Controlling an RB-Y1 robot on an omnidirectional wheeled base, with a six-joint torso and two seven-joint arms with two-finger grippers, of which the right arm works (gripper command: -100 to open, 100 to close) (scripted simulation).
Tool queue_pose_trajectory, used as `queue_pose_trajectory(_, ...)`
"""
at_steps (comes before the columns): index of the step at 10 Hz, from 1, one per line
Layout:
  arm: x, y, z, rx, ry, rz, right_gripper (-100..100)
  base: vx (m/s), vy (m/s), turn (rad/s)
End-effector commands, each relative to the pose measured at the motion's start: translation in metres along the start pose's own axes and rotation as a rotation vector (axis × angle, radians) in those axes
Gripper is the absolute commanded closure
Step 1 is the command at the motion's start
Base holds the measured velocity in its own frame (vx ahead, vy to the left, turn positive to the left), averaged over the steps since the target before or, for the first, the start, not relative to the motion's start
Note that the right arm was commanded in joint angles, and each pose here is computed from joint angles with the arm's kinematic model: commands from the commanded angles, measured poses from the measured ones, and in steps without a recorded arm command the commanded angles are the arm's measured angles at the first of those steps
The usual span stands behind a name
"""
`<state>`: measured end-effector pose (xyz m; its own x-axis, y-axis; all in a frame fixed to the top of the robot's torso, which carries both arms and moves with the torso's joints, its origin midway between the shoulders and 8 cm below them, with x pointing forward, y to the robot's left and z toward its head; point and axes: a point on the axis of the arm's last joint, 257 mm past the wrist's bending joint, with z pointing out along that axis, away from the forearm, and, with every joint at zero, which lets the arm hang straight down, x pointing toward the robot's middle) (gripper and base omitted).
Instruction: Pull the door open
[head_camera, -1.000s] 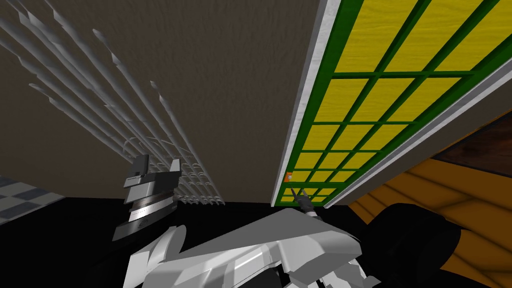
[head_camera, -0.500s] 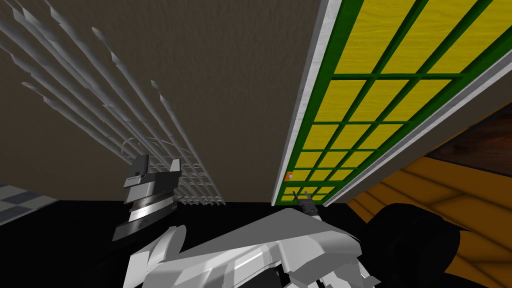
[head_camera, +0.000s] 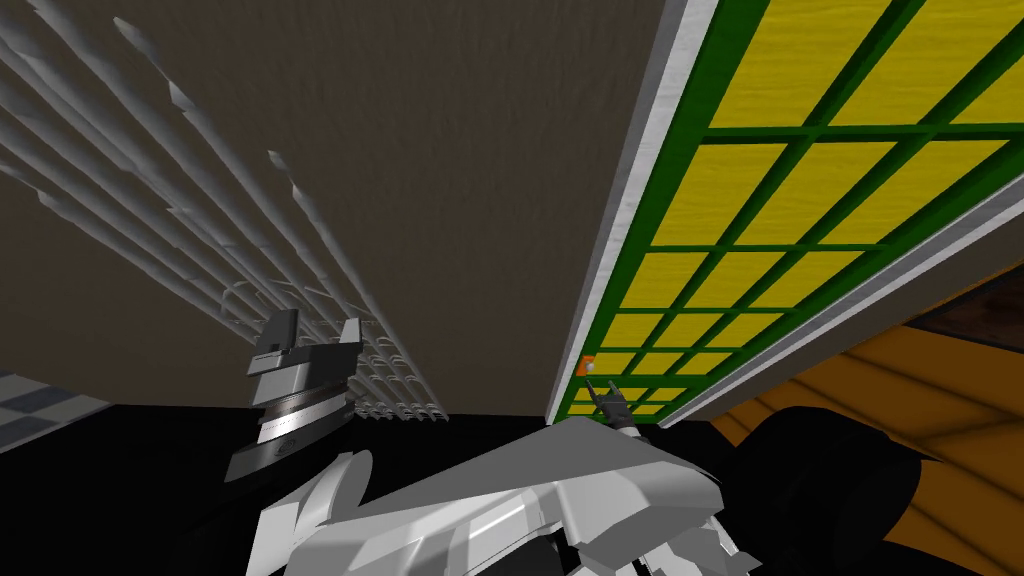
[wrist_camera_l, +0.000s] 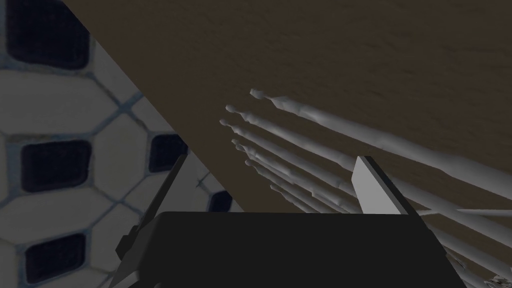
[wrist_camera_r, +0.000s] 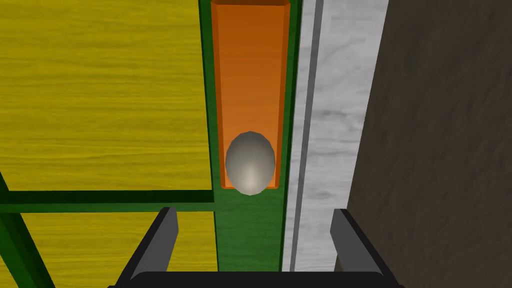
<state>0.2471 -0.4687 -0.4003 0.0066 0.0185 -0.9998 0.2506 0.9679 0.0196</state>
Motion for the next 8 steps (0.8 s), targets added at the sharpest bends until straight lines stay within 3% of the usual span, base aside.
queue_pose_trajectory(1, -0.0003, -0.0006, 0.0053, 0.006, 0.000, -0.001, -100, 0.175, -0.072, 0.039)
queue_pose_trajectory(4, -0.0004, -0.0012, 0.0088, 0.010, -0.001, -0.001, -100, 0.138, -0.052, 0.014)
queue_pose_trajectory(5, -0.0004, -0.0012, 0.0088, 0.010, -0.001, -0.001, 100, -0.022, 0.016, 0.012)
queue_pose_trajectory(8, -0.0004, -0.0012, 0.0088, 0.010, -0.001, -0.001, 100, -0.014, 0.003, 0.005)
